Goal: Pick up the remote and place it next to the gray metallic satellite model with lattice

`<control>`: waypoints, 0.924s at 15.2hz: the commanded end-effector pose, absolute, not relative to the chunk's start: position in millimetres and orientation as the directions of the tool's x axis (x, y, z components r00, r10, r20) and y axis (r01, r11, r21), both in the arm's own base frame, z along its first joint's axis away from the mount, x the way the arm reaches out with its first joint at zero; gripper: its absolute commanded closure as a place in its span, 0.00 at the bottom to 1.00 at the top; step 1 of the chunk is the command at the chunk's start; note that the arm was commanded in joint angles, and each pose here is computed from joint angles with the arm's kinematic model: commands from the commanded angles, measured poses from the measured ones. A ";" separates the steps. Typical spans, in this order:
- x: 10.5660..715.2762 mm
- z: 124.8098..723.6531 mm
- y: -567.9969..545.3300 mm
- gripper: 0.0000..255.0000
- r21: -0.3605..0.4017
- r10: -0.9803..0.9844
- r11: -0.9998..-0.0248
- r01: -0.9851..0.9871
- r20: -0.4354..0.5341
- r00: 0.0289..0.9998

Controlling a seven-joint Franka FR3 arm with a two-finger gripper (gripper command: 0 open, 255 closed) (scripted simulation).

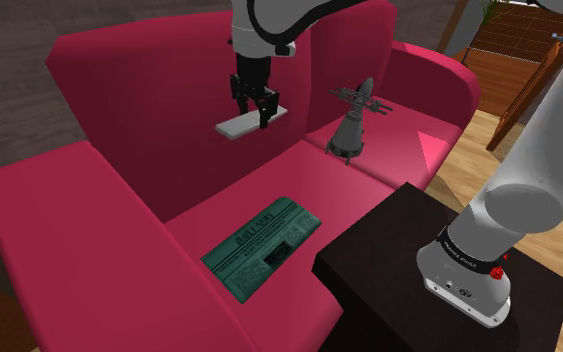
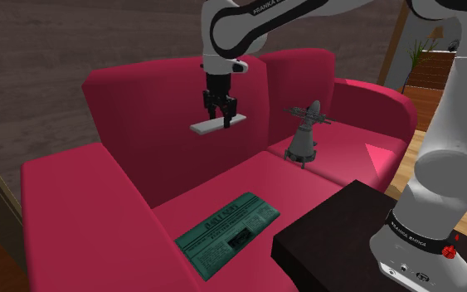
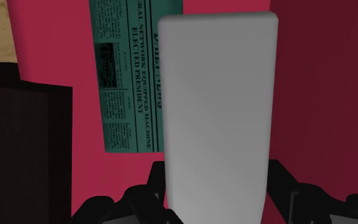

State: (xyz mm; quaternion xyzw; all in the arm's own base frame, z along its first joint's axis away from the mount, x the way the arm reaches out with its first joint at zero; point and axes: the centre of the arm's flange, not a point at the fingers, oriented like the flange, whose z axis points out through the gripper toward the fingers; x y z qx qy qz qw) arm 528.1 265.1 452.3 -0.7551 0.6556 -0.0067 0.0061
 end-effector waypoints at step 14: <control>478.4 452.3 70.1 1.00 -0.019 -0.990 -0.141 -0.990 0.001 0.141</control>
